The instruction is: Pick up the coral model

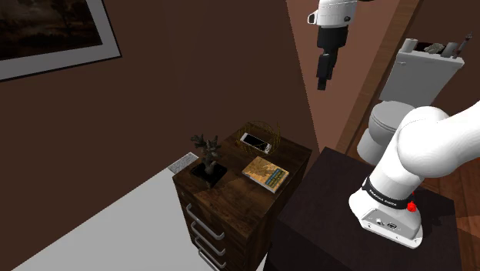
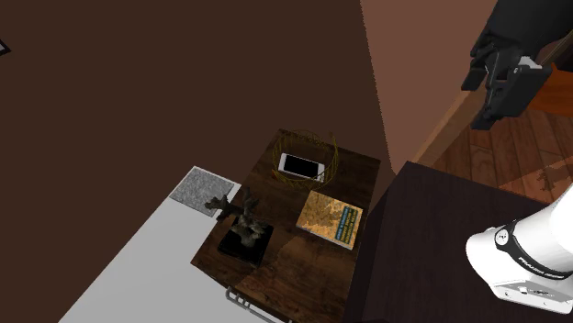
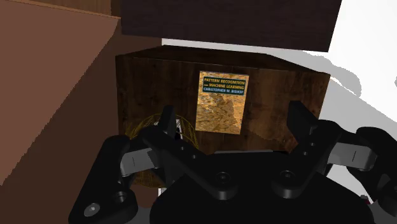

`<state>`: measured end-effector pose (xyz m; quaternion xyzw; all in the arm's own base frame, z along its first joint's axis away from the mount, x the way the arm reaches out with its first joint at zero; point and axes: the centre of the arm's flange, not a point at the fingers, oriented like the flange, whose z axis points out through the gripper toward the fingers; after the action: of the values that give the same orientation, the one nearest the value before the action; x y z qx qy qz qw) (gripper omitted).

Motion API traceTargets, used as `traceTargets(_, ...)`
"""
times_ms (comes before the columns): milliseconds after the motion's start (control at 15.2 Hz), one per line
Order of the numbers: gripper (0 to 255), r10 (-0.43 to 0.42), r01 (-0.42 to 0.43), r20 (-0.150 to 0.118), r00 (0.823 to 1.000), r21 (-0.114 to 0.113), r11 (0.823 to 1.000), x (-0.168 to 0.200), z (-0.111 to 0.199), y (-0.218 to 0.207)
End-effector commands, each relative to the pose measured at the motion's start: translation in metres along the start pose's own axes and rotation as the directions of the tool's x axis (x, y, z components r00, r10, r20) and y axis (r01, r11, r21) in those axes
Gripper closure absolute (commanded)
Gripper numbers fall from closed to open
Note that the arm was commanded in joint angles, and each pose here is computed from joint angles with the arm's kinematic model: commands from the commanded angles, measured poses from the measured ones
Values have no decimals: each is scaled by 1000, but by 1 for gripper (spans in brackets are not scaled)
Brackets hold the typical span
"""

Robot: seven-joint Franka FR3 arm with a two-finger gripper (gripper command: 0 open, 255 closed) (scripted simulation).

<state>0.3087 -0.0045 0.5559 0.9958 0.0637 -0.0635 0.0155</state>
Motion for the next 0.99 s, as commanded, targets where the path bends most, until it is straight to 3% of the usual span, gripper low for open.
traceTargets(0,0,0,0,0,1000,0,1000,0,0,0)
traceTargets(924,0,-104,105,27,994,-46,993,168,74,-49)
